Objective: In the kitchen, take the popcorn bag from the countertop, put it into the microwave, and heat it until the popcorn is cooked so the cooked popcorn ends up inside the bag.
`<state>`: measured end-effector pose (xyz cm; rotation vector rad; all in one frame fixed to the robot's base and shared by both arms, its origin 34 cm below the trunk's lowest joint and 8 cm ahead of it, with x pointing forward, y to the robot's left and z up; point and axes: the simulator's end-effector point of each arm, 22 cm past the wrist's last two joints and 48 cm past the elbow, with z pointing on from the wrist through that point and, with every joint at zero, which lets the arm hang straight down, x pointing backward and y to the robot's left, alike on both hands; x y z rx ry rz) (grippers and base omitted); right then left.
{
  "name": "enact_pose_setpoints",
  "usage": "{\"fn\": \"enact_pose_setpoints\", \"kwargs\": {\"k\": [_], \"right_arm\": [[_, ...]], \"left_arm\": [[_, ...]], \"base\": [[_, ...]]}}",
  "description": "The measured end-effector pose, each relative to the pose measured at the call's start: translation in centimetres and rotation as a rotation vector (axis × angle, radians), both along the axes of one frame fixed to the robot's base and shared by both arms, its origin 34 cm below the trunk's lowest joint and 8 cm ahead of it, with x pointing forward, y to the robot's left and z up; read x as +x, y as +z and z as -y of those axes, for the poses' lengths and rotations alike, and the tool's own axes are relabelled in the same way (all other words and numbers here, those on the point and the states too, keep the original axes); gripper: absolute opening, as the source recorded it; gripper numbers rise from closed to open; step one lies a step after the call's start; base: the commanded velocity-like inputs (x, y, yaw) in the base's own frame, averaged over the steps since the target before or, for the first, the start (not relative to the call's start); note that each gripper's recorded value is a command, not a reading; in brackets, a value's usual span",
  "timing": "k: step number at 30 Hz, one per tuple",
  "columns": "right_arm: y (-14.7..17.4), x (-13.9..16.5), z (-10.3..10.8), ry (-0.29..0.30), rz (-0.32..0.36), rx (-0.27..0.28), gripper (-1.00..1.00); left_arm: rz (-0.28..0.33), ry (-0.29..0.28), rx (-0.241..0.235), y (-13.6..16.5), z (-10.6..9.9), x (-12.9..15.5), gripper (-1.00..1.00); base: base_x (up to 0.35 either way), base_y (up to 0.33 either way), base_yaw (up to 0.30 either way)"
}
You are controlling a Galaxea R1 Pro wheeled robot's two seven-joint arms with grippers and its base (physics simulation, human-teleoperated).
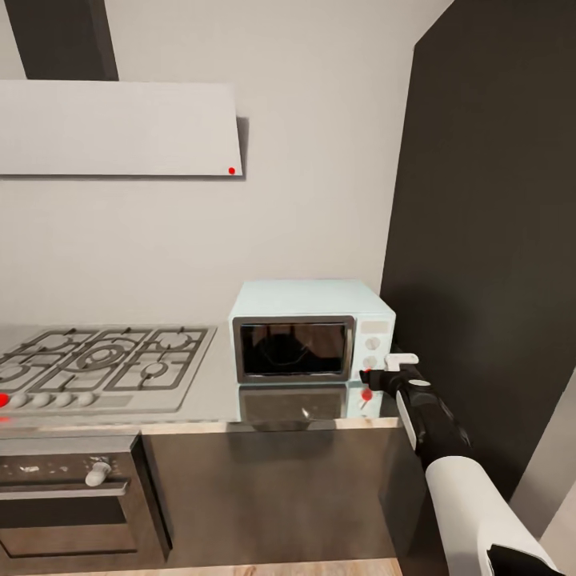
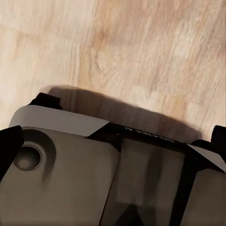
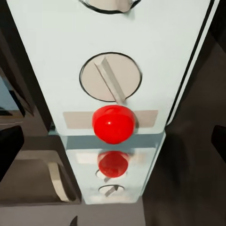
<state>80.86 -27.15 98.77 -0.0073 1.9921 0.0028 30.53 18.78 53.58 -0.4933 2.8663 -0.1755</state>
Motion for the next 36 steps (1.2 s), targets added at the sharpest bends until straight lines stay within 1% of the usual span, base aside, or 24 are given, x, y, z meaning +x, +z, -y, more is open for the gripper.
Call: {"fn": "enact_pose_setpoints", "kwargs": {"k": [2,6,12,13,26,30,36], "right_arm": [[-0.2,0.0,0.1,-0.002,-0.004,0.0,1.0],[-1.5,-0.3,0.3,0.0,-0.033,-0.006,1.0],[-1.9,-0.4,0.4,0.0,-0.043,-0.008,1.0],[-2.0,-0.4,0.4,0.0,-0.043,-0.007,-1.0],[-2.1,-0.4,0.3,0.002,-0.044,-0.006,-1.0],[-2.5,-0.2,-0.1,0.014,-0.016,-0.011,-1.0],[-2.5,-0.1,-0.2,0.018,-0.008,-0.011,-1.0]], "left_arm": [[0.0,-0.002,0.001,0.0,0.0,0.0,1.0],[0.0,-0.004,0.001,0.0,0.0,0.0,1.0],[0.0,-0.006,0.001,0.0,0.0,0.0,1.0],[0.0,-0.007,0.001,0.0,0.0,0.0,1.0],[0.001,-0.01,0.001,0.0,0.1,0.0,1.0],[0.0,-0.003,-0.001,0.0,0.1,0.0,1.0],[0.0,-0.006,0.001,0.0,0.0,0.0,1.0]], "base": [[0.013,0.0,0.0],[0.004,0.0,0.0],[0.0,0.0,0.0],[0.0,0.0,0.0],[0.0,0.0,0.0],[0.032,0.0,0.0],[0.046,0.0,0.0]]}}
